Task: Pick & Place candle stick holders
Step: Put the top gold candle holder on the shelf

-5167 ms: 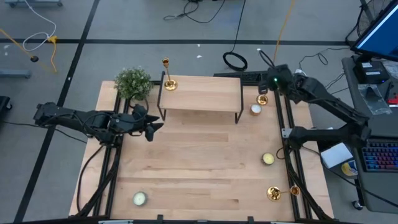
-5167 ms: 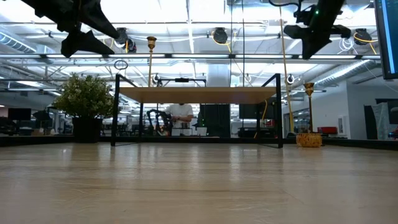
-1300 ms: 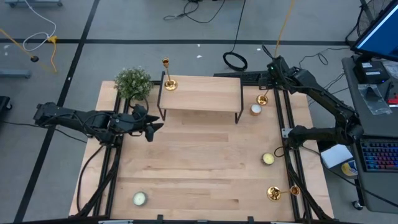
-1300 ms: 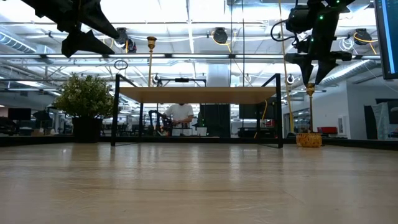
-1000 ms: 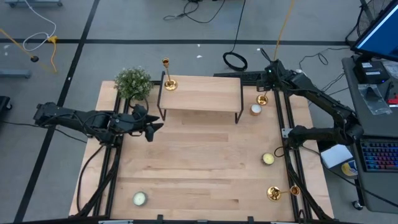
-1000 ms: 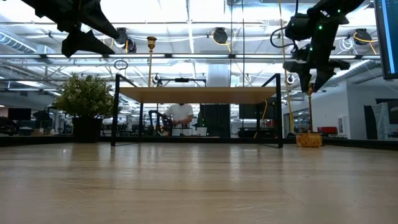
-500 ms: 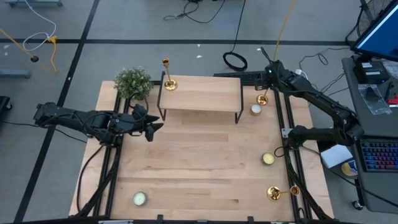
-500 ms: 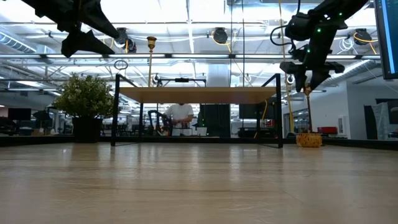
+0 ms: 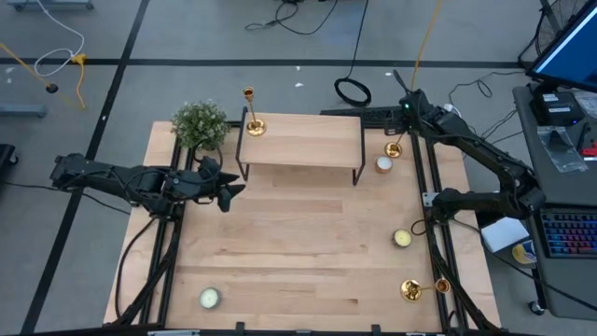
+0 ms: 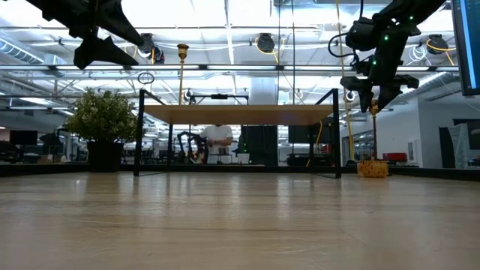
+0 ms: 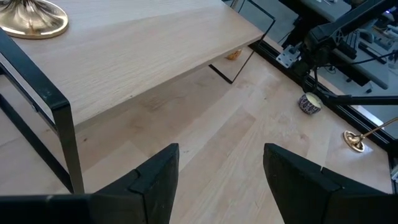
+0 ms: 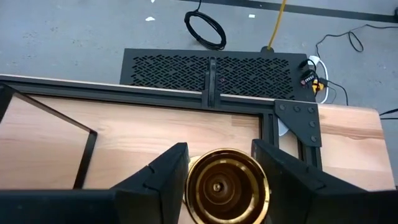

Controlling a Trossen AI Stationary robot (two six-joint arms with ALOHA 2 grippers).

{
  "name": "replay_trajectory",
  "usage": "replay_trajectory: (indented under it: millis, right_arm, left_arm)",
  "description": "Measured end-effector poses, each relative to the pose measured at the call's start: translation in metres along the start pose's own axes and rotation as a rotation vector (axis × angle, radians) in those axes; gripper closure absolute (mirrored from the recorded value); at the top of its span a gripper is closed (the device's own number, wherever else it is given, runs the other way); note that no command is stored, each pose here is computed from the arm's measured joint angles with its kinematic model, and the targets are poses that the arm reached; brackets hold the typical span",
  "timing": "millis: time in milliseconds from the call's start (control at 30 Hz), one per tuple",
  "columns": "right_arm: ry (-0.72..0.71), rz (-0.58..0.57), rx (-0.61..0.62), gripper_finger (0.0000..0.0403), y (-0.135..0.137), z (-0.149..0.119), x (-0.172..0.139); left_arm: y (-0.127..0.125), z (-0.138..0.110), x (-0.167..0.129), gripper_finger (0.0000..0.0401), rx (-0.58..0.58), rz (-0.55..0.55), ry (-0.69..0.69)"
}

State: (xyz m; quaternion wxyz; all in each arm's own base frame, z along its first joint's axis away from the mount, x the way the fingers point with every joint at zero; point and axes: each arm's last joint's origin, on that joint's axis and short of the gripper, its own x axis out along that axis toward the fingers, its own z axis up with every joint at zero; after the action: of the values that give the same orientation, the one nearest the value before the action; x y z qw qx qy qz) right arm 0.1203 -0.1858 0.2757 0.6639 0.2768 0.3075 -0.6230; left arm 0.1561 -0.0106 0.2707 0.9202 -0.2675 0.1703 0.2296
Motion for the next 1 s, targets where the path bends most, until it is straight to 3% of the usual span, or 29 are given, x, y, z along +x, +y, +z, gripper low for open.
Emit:
replay_trajectory:
  millis: [400, 1000]
  right_arm:
    - [0.001, 0.000, 0.001, 0.0272, -0.0002, 0.0000, -0.0001]
    - [0.001, -0.002, 0.008, 0.0270, -0.0002, 0.0000, -0.0001]
  left_arm:
    - [0.0000, 0.0000, 0.0000, 0.0169, 0.000, 0.000, 0.000]
    - [0.0000, -0.0001, 0.0000, 0.0169, -0.003, 0.000, 0.000]
